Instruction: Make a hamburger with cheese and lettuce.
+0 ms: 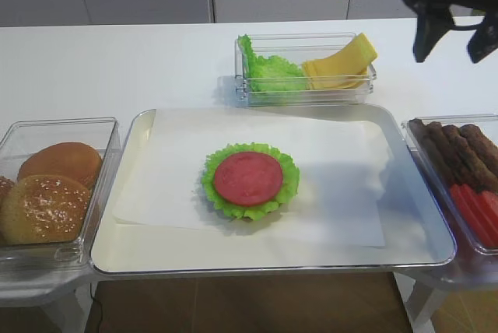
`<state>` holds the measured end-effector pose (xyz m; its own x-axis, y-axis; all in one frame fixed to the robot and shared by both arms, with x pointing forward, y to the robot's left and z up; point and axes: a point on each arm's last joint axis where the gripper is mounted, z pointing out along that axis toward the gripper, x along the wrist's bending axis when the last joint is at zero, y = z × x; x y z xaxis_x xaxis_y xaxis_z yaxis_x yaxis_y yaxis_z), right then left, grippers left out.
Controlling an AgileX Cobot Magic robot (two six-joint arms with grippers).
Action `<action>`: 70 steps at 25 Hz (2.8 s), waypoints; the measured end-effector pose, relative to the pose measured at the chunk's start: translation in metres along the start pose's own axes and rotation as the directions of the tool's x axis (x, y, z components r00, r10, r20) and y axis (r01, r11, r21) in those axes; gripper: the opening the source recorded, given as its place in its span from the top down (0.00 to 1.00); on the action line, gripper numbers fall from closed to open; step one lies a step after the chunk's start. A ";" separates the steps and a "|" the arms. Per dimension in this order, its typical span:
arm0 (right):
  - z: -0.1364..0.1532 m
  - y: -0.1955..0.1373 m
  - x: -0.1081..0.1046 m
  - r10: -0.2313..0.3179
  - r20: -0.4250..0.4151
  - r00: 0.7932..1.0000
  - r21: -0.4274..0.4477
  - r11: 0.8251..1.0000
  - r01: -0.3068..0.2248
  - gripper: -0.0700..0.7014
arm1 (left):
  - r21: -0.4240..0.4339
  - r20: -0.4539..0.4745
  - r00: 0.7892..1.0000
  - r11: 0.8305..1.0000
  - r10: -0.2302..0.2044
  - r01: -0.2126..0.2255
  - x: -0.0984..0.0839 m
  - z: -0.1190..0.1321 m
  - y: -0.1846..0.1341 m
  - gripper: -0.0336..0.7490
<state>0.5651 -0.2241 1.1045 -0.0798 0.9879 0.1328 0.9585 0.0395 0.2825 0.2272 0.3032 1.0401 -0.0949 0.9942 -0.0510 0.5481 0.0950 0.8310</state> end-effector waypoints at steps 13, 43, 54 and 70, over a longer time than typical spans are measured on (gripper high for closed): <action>-0.061 -0.094 -0.029 0.063 0.012 0.998 -0.102 0.993 -0.061 0.25 | 0.000 0.000 1.000 1.000 0.000 0.000 0.000 0.000 0.000 0.48; -0.109 -0.328 -0.038 -0.080 -0.005 0.997 -0.618 0.784 0.059 0.26 | 0.000 0.000 1.000 1.000 0.000 0.000 0.000 0.000 0.000 0.49; -0.071 -0.355 -0.044 -0.110 0.019 0.994 -0.654 0.751 0.095 0.26 | 0.000 0.000 1.000 1.000 0.000 0.000 0.000 0.000 0.000 0.49; -0.045 -0.343 -0.047 -0.115 0.036 0.993 -0.670 0.735 0.109 0.26 | 0.000 0.000 1.000 1.000 0.000 0.000 0.000 0.000 0.000 0.49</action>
<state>0.2282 -0.2912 1.0438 -0.1795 0.9816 0.0652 0.5120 0.0366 0.8582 0.2272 0.3032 1.0401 -0.0949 0.9942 -0.0510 0.5481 0.0950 0.8310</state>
